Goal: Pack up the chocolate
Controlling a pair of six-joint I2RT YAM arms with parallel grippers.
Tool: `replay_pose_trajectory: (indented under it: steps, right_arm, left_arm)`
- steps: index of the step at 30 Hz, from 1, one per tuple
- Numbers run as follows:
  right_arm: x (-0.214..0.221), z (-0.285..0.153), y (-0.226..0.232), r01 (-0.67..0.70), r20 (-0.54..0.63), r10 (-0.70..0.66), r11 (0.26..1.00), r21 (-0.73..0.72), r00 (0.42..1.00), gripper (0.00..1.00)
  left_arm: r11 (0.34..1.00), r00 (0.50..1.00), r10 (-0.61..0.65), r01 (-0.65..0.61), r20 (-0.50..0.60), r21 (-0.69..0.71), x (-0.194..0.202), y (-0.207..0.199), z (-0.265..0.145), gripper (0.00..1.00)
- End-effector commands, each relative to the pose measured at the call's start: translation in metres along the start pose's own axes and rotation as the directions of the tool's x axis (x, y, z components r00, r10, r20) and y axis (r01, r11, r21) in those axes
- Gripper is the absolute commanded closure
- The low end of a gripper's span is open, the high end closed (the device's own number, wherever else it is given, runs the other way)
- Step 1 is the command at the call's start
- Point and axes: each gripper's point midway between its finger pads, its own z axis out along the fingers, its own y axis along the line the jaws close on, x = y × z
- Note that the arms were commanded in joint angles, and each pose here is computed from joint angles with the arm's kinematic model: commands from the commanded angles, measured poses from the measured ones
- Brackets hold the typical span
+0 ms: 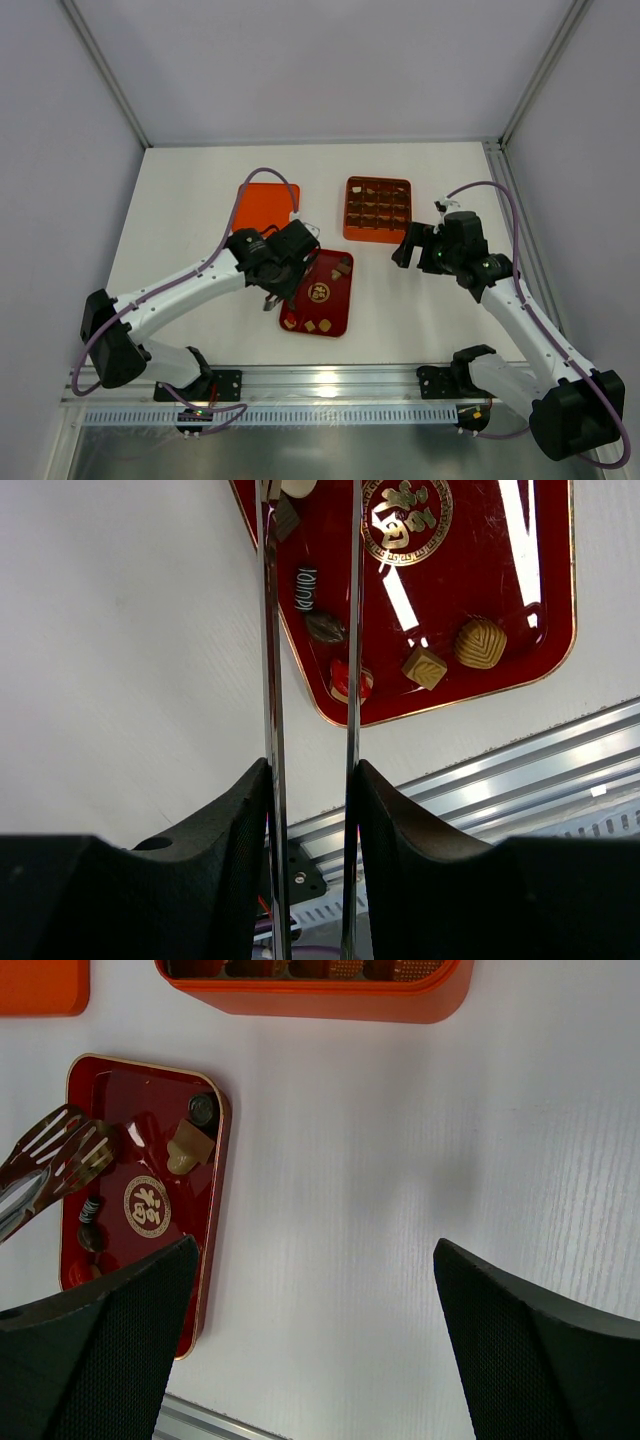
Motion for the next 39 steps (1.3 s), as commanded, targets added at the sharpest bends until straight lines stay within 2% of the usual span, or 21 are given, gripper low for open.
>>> replay_pose_trajectory:
  steps: [1,10,18,39]
  right_arm:
    - [-0.006,0.002,0.001,0.01,0.026,-0.01,1.0,-0.007,1.0,0.0]
    - [-0.006,0.003,0.002,0.006,0.026,-0.006,1.0,-0.011,1.0,0.0]
    - [-0.004,0.003,0.0,0.005,0.022,-0.005,1.0,-0.005,1.0,0.0]
    - [-0.002,0.005,-0.001,0.0,0.018,0.0,1.0,-0.004,1.0,0.0]
  left_arm:
    - [1.0,1.0,0.012,-0.012,0.019,-0.023,-0.003,0.004,-0.003,0.62]
    - [1.0,0.996,-0.003,0.004,0.094,-0.011,-0.018,0.004,-0.017,0.61]
    - [1.0,0.999,0.013,-0.013,0.046,-0.001,-0.008,0.001,-0.007,0.61]
    - [0.999,1.0,0.017,-0.017,0.003,-0.038,0.003,0.008,-0.002,0.62]
